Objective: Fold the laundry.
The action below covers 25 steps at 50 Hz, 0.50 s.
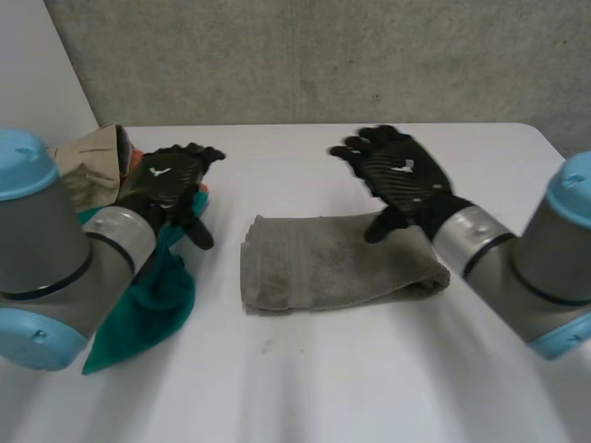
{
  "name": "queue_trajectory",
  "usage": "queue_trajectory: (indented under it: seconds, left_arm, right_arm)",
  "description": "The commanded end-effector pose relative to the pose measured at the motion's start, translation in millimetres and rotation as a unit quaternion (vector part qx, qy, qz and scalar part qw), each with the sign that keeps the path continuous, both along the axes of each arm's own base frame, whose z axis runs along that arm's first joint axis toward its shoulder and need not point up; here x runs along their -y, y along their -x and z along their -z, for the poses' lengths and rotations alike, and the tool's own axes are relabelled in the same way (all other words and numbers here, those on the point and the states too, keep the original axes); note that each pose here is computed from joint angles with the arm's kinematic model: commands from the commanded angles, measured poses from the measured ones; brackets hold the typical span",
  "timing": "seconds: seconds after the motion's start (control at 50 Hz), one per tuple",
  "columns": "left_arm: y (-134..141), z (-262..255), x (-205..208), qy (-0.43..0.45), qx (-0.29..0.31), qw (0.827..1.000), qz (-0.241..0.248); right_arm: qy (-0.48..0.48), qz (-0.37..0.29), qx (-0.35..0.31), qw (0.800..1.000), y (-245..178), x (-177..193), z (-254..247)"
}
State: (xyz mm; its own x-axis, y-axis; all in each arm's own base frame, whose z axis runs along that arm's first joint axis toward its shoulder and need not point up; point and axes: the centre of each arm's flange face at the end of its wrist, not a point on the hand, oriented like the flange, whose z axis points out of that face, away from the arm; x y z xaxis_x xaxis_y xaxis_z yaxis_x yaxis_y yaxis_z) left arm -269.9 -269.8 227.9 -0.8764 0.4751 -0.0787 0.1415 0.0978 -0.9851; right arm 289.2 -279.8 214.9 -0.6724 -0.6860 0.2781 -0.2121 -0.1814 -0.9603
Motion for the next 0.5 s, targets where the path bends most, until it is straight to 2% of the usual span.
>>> queue_trajectory:
  seconds: [0.02,0.08,0.18,0.24,0.3,0.34,0.36,0.44,0.5]
  left_arm:
    - [25,5,-7,-0.001,0.003,0.999,0.035]
    - [26,8,-10,-0.012,0.007,0.999,0.035]
    - [21,9,-10,-0.018,0.010,0.999,0.027]
    - [14,7,-9,-0.020,0.010,1.000,0.018]
    - [6,1,-8,-0.015,0.007,1.000,0.007]
    - [1,-1,-8,-0.014,0.006,1.000,0.001]
    - [-3,-4,-8,-0.011,0.004,1.000,-0.003]
    - [-14,-9,-5,-0.005,0.001,1.000,-0.019]
    - [-20,-10,-3,-0.007,-0.002,1.000,-0.030]
  right_arm:
    - [-0.134,0.087,-0.104,0.982,55,12,52]
    - [-0.164,0.089,-0.155,0.970,70,15,81]
    - [-0.153,0.107,-0.142,0.972,72,29,85]
    - [-0.084,0.148,-0.107,0.980,70,47,66]
    - [0.007,0.149,-0.081,0.985,47,42,31]
    - [0.040,0.130,-0.073,0.988,32,32,14]
    - [0.058,0.101,-0.072,0.991,14,20,5]
    - [0.071,-0.006,-0.088,0.994,-38,-25,15]
    - [0.079,-0.099,-0.105,0.986,-73,-62,34]
